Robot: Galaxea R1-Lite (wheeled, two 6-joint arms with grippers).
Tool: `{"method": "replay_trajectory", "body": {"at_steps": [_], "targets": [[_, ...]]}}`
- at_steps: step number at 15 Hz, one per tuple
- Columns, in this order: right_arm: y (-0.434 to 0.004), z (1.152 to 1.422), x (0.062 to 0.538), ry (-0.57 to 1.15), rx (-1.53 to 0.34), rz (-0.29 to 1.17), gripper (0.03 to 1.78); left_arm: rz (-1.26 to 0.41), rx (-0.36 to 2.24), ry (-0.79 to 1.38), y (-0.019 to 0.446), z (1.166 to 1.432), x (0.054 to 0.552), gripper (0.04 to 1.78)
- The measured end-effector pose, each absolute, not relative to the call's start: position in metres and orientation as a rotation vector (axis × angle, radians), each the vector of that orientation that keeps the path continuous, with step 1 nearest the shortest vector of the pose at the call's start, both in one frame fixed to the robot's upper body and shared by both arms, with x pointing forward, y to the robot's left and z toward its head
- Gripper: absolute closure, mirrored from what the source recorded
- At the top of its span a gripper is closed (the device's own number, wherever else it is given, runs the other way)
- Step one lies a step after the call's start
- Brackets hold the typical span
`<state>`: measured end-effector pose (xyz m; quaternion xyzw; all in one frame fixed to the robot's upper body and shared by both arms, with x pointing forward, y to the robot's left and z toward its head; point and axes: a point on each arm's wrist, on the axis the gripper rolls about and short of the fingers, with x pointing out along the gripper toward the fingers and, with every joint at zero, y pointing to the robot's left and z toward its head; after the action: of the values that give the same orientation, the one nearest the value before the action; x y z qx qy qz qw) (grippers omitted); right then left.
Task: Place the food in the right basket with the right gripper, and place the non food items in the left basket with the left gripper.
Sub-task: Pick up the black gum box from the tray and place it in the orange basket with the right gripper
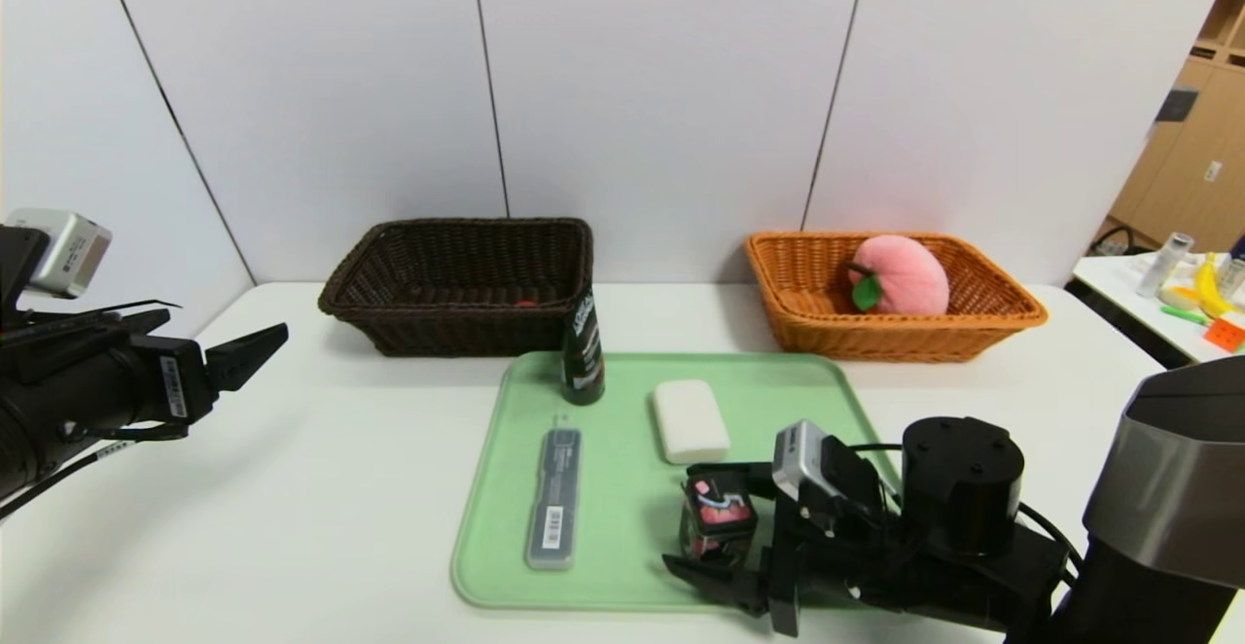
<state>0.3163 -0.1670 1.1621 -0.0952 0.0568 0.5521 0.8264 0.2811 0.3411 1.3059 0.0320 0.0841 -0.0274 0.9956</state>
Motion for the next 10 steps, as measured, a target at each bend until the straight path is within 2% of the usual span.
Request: {"method": "replay_trajectory", "body": {"at_steps": [2, 4, 7, 10], "targets": [[-0.167, 1.161, 0.317, 0.124, -0.203, 1.165, 0.82, -0.055, 0.064, 0.167, 0.341, 1.306, 0.281, 0.13], [-0.167, 1.162, 0.317, 0.122, -0.203, 1.166, 1.01, -0.055, 0.065, 0.170, 0.341, 1.306, 0.281, 0.13], [-0.165, 1.170, 0.313, 0.103, -0.184, 1.173, 1.05, -0.055, 0.064, 0.171, 0.341, 1.305, 0.282, 0.13], [-0.164, 1.203, 0.302, 0.016, -0.120, 1.155, 1.05, -0.055, 0.062, 0.173, 0.341, 1.305, 0.282, 0.13]]}}
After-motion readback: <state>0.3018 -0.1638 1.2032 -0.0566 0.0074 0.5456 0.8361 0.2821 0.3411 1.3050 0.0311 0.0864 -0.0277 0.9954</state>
